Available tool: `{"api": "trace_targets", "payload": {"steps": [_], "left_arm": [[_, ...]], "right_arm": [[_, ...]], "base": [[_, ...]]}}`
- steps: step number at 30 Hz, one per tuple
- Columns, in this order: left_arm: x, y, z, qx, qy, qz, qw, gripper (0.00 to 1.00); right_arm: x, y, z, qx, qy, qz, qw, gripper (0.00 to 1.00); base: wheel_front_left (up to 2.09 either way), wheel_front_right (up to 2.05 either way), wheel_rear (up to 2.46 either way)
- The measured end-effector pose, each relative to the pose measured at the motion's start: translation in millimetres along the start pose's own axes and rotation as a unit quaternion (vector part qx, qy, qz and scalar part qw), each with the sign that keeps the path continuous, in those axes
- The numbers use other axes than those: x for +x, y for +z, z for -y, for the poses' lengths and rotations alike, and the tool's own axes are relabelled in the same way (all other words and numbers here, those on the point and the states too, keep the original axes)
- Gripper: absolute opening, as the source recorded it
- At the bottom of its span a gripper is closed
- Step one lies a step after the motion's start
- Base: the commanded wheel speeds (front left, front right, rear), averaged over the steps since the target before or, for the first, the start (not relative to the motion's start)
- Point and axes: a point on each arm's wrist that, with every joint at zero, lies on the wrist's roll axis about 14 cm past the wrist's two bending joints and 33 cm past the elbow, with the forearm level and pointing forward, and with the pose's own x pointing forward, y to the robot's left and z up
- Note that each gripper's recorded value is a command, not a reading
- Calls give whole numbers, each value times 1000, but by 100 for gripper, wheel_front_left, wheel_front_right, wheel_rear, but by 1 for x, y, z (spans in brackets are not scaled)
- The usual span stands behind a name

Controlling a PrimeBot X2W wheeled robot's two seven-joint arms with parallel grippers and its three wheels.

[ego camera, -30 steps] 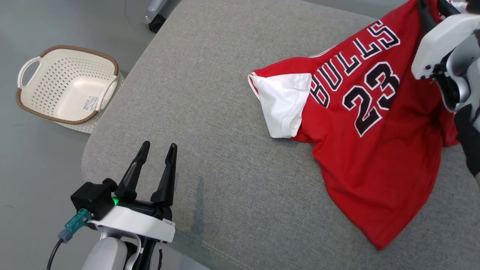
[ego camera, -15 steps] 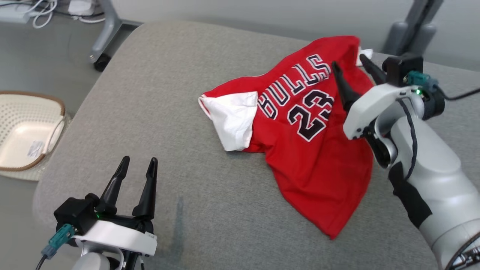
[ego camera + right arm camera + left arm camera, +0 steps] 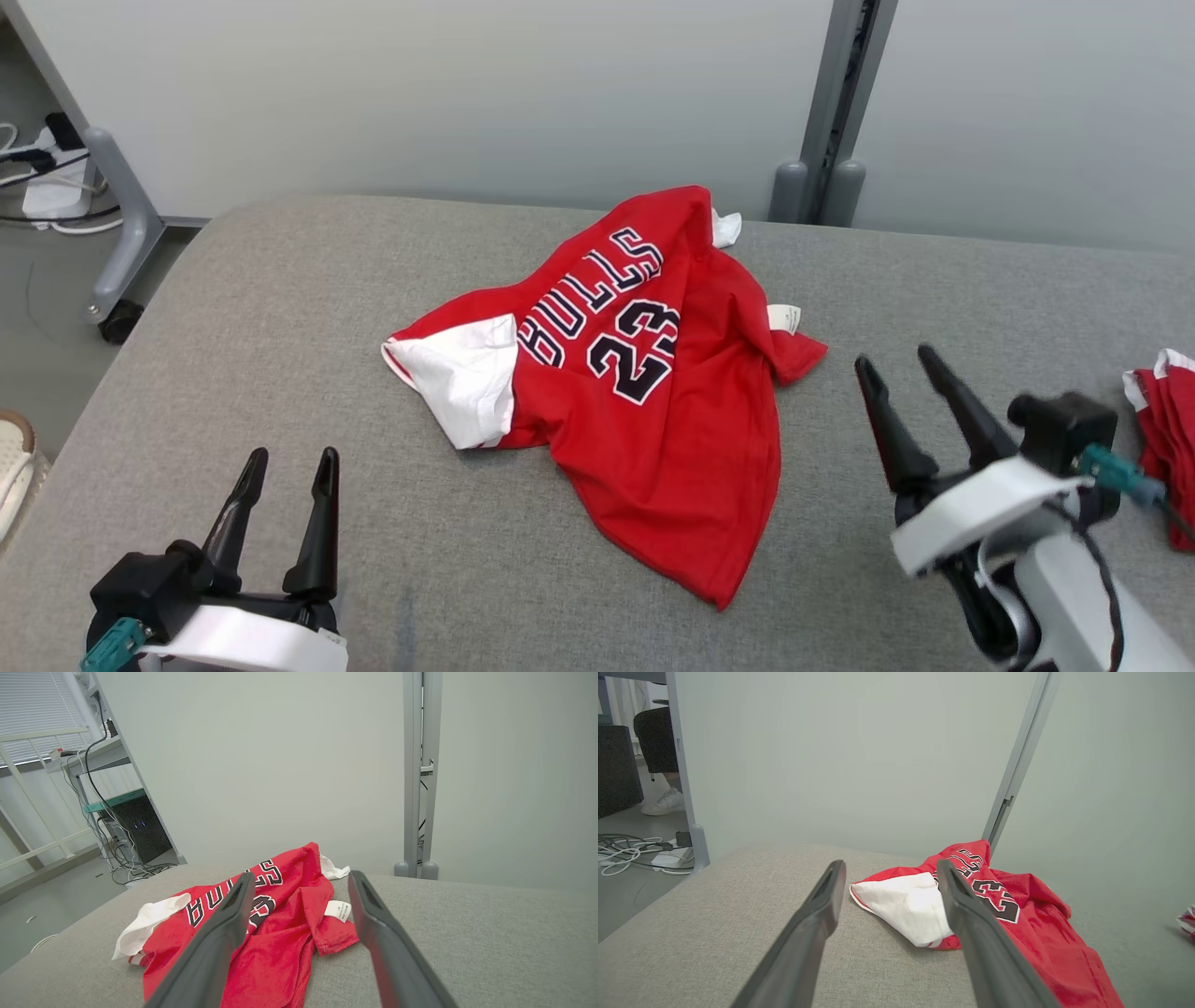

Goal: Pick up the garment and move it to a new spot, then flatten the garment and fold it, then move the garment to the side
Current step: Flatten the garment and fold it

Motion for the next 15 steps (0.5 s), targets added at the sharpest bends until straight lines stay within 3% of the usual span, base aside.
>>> {"api": "trace_targets", "payload": {"steps": [3,8,15], "left_arm": [[-3,3,5,1,-8,6,1000,100],[-4,2,7,1,-9,5,1000,100],[-10,0,-1,-2,6,2,1000,100]], "right_arm": [[-36,-20,-13,7,2,-19,1000,100],[-44,-61,-49,-13,52,-114,992,100],[-49,-116,-85,-60,117,-268,954,100]], "base": [[0,0,0],[0,0,0],[0,0,0]]}}
